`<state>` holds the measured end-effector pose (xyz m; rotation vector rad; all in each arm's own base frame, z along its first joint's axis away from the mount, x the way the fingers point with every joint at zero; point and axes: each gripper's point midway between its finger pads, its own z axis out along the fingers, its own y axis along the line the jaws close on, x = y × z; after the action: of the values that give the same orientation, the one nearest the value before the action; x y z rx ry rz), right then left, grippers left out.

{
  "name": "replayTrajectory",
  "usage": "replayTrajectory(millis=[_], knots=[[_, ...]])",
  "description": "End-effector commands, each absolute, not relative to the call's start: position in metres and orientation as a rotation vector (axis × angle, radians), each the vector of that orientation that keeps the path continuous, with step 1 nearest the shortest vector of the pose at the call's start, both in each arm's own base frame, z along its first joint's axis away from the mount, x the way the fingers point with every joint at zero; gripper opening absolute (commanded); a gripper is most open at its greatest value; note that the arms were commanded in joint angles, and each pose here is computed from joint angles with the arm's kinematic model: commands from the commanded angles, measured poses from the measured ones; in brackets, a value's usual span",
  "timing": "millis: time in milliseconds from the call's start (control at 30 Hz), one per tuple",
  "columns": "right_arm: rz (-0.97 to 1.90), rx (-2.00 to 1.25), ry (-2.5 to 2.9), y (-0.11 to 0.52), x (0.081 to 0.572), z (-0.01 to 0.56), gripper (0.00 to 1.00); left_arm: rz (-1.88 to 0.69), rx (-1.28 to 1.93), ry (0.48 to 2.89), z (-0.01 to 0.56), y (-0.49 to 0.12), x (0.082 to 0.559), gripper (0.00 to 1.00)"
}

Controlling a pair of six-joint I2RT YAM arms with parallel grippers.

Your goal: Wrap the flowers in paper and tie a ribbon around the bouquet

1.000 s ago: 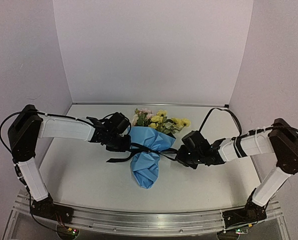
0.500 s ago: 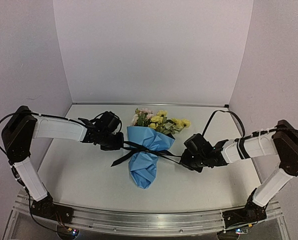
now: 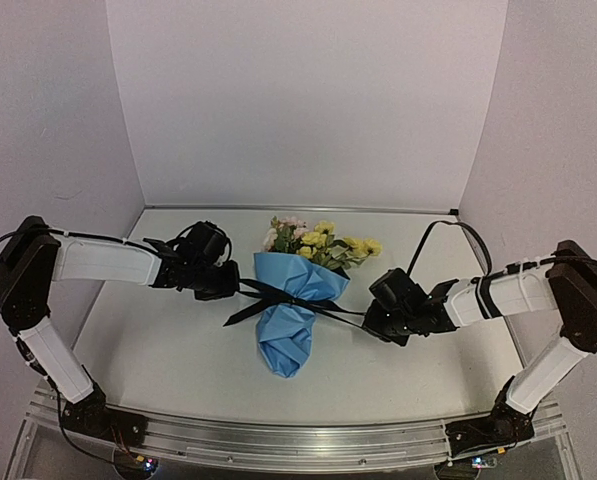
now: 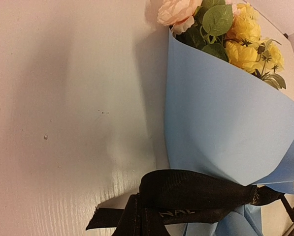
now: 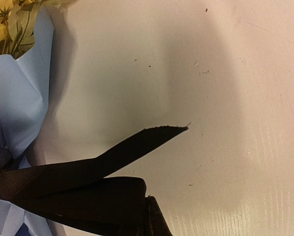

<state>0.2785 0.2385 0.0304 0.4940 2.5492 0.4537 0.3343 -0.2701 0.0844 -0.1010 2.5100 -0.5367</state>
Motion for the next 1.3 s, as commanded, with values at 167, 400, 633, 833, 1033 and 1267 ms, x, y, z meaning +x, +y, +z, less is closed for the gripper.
replayTrajectory(millis=[167,400,633,833,1033,1267], knots=[[0.339,0.588,2.549,0.207,0.274,0.02,0.0,-0.503,-0.233,2.434,0.095,-0.246,0.346,0.0],[0.326,0.626,2.543,0.199,0.274,0.017,0.0,-0.524,-0.264,2.405,0.099,-0.24,0.345,0.0],[0.314,0.654,2.548,0.193,0.273,0.013,0.0,-0.518,-0.28,2.415,0.094,-0.237,0.343,0.0],[0.309,0.684,2.544,0.185,0.273,0.012,0.0,-0.517,-0.294,2.42,0.092,-0.233,0.343,0.0],[0.307,0.709,2.533,0.178,0.274,0.012,0.0,-0.53,-0.315,2.431,0.086,-0.229,0.343,0.0],[0.313,0.737,2.531,0.171,0.274,0.011,0.0,-0.527,-0.352,2.44,0.081,-0.221,0.342,0.0]])
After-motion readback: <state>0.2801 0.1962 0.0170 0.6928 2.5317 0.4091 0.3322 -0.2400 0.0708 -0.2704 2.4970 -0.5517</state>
